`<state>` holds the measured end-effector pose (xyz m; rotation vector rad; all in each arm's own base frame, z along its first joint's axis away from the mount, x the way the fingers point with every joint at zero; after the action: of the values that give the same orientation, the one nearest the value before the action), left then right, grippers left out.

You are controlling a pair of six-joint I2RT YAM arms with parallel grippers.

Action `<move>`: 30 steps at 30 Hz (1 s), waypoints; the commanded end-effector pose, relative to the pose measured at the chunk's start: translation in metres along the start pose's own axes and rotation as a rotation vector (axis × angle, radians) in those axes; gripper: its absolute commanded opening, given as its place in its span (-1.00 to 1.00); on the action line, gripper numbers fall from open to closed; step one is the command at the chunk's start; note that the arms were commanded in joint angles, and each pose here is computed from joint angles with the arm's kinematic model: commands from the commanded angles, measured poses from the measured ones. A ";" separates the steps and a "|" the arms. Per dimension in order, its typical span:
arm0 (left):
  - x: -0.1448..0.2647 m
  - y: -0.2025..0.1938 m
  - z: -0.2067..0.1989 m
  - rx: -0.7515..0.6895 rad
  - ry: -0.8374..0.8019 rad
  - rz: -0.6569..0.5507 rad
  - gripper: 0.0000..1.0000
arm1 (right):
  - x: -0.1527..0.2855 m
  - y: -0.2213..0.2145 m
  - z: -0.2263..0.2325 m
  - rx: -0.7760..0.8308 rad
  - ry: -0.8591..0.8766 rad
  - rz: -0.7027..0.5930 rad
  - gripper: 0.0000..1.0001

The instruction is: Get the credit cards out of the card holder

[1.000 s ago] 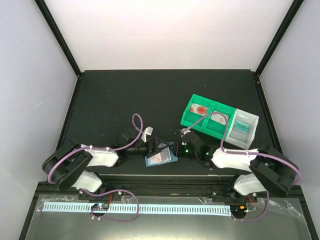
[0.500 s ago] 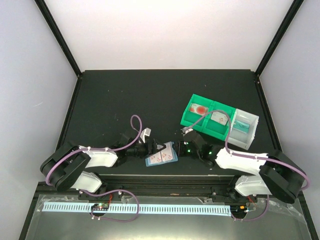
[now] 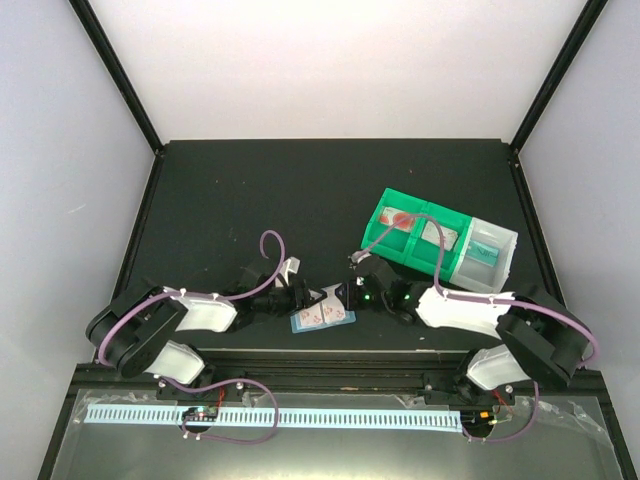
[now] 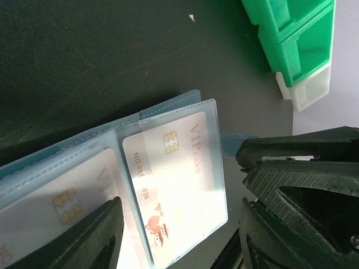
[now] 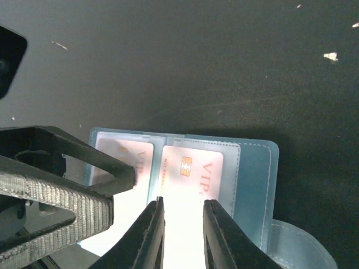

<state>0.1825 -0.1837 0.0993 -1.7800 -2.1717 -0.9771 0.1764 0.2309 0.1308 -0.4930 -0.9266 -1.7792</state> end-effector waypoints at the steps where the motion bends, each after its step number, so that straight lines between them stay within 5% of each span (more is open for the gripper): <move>1: -0.003 0.003 0.005 -0.015 0.029 0.003 0.15 | -0.008 -0.002 -0.001 0.026 -0.018 0.037 -0.57; 19: -0.016 0.000 0.011 0.015 0.022 0.022 0.04 | -0.026 -0.028 -0.040 -0.020 -0.120 0.088 -0.79; 30: -0.023 -0.001 0.014 0.035 0.018 0.021 -0.51 | -0.027 -0.033 -0.046 -0.040 -0.102 0.090 -0.85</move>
<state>0.1906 -0.1928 0.0824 -1.7822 -2.1645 -0.9429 0.1711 0.2263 0.0917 -0.5516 -0.9102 -1.7661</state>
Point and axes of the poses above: each gripper's point midway between its finger pads, its own x axis back along the fingers, its own z axis along the line the jaws close on, y = z × x, the point moved 10 cm from there along x, back along the fingers, and after that the axes turned 13 degrees about -x, right-handed, at the moved point
